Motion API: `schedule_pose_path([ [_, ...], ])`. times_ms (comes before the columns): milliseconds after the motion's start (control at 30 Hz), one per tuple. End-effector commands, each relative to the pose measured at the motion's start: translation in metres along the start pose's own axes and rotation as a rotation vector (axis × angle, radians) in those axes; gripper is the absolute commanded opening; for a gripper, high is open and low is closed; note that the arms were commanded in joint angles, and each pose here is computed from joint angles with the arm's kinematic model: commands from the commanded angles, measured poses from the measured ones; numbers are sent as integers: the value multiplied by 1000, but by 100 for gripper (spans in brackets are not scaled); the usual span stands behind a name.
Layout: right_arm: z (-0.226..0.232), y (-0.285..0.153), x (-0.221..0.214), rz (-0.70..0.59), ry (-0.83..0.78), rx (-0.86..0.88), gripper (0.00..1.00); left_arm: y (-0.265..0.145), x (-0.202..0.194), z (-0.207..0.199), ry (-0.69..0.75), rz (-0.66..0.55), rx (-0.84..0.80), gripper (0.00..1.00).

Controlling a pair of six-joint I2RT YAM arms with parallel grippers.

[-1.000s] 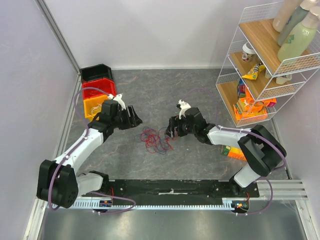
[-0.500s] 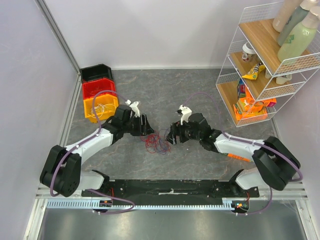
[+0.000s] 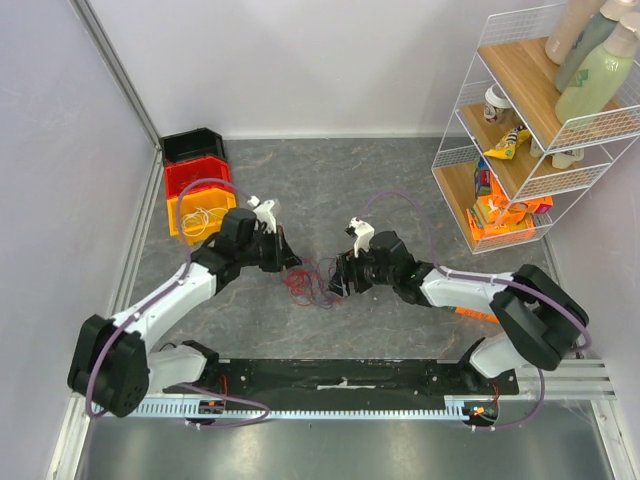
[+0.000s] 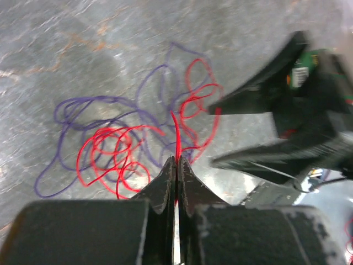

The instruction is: Untangle the cables

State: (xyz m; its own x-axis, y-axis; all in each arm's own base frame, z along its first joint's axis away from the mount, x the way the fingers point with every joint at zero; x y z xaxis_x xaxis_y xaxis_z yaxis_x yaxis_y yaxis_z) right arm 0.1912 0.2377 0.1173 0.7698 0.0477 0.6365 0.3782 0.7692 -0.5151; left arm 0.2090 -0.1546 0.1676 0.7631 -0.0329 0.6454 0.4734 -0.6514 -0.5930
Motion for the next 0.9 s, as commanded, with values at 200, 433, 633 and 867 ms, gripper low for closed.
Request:
schedule_pose_path([
  [200, -14, 7, 25, -174, 102, -246, 13, -129, 85, -110, 280, -409, -450, 2],
  [433, -48, -18, 30, -255, 230, -500, 3, -251, 116, -173, 434, -825, -581, 2],
  [633, -55, -31, 35, -266, 218, -567, 2, -273, 134, -185, 375, -869, -530, 2],
  [867, -51, -36, 46, -203, 130, -506, 18, -250, 149, -152, 236, -887, -202, 2],
])
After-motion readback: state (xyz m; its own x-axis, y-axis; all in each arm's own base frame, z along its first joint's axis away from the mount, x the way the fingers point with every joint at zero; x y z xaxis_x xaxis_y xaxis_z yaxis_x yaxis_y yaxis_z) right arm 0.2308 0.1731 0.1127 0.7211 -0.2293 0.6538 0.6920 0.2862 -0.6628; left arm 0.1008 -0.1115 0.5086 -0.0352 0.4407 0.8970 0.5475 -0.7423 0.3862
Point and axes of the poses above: each gripper's point midway between its finger pads, its own y axis out along the fingers, its own z axis along the line the jaws close on, x = y × z, the point moved 9 cm from there along -y, back along the fingers, and after that the axes turned 7 degrees about y, right-handed, at the moved point
